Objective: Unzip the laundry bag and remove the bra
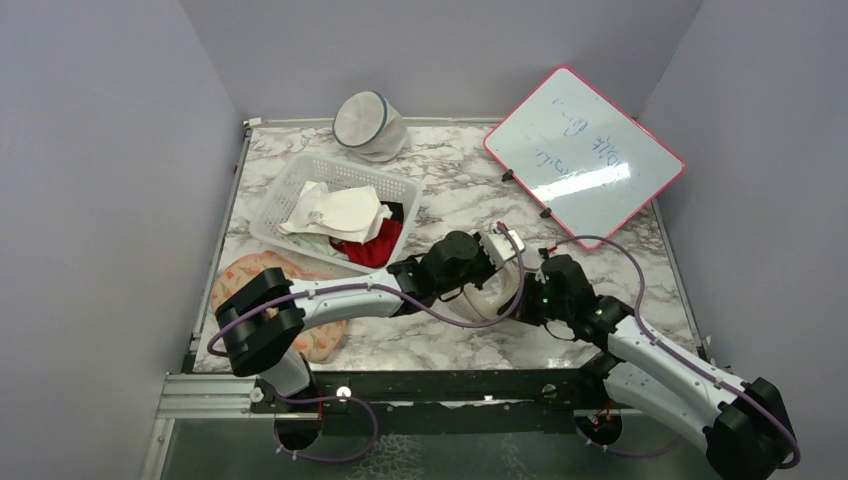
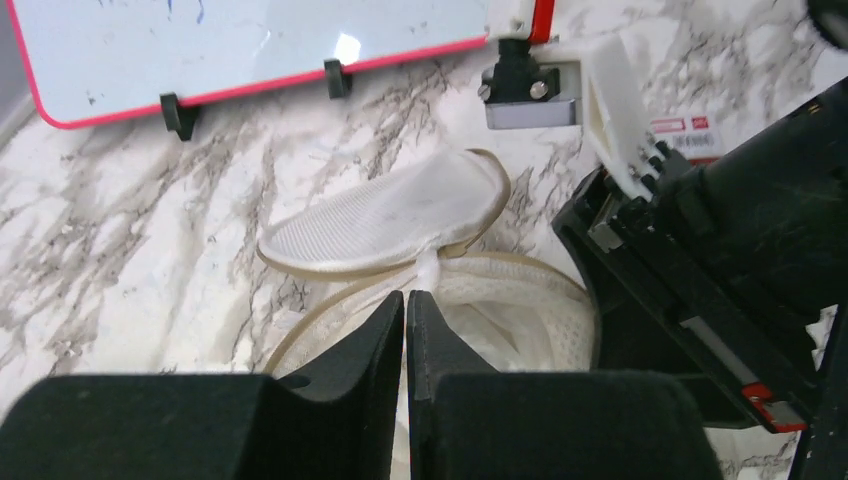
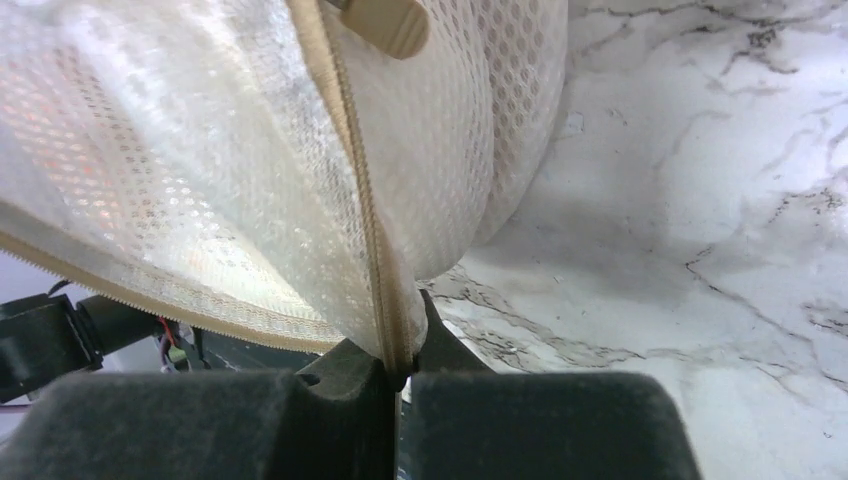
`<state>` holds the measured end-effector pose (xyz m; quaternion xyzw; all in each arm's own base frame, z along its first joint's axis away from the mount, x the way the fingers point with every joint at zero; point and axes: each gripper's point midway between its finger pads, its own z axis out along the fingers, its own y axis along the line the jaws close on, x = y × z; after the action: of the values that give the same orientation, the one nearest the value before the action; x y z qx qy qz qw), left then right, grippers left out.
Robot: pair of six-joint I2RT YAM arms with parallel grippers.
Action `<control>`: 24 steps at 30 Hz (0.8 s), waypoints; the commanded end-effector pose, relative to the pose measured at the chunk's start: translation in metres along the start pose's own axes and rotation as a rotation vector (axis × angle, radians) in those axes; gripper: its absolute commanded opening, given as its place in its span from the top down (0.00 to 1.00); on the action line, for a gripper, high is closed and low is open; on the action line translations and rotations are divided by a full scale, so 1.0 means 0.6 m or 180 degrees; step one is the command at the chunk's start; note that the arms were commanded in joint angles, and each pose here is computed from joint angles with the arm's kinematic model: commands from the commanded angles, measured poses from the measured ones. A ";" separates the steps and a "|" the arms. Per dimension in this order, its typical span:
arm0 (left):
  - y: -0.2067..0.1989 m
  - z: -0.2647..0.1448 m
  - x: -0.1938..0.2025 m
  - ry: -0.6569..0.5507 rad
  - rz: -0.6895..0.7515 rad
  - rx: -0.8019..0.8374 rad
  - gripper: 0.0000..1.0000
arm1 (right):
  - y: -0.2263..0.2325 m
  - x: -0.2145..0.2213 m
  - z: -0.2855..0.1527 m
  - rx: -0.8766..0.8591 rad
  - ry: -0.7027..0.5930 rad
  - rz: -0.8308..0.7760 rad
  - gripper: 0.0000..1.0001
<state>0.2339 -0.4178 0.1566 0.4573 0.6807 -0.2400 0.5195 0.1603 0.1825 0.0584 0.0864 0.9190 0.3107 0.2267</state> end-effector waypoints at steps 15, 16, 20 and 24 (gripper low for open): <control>-0.030 0.002 0.003 0.0264 -0.0173 0.0043 0.66 | 0.023 -0.046 -0.021 0.0045 -0.0305 -0.0148 0.98; -0.031 0.005 0.011 0.0296 -0.0236 0.0024 0.64 | 0.023 -0.044 -0.021 0.0029 -0.0307 -0.0136 0.98; -0.038 0.016 0.032 0.0417 -0.0306 0.0016 0.61 | 0.024 -0.040 -0.020 -0.0021 -0.0295 -0.0122 0.98; -0.032 0.020 0.050 0.0491 -0.0322 -0.0115 0.66 | 0.022 -0.041 -0.019 0.0057 -0.0238 -0.0135 0.98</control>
<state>0.2172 -0.4237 0.1209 0.4532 0.7314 -0.2299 0.4548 0.1761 0.1812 0.0832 0.0806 0.9099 0.3059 0.2685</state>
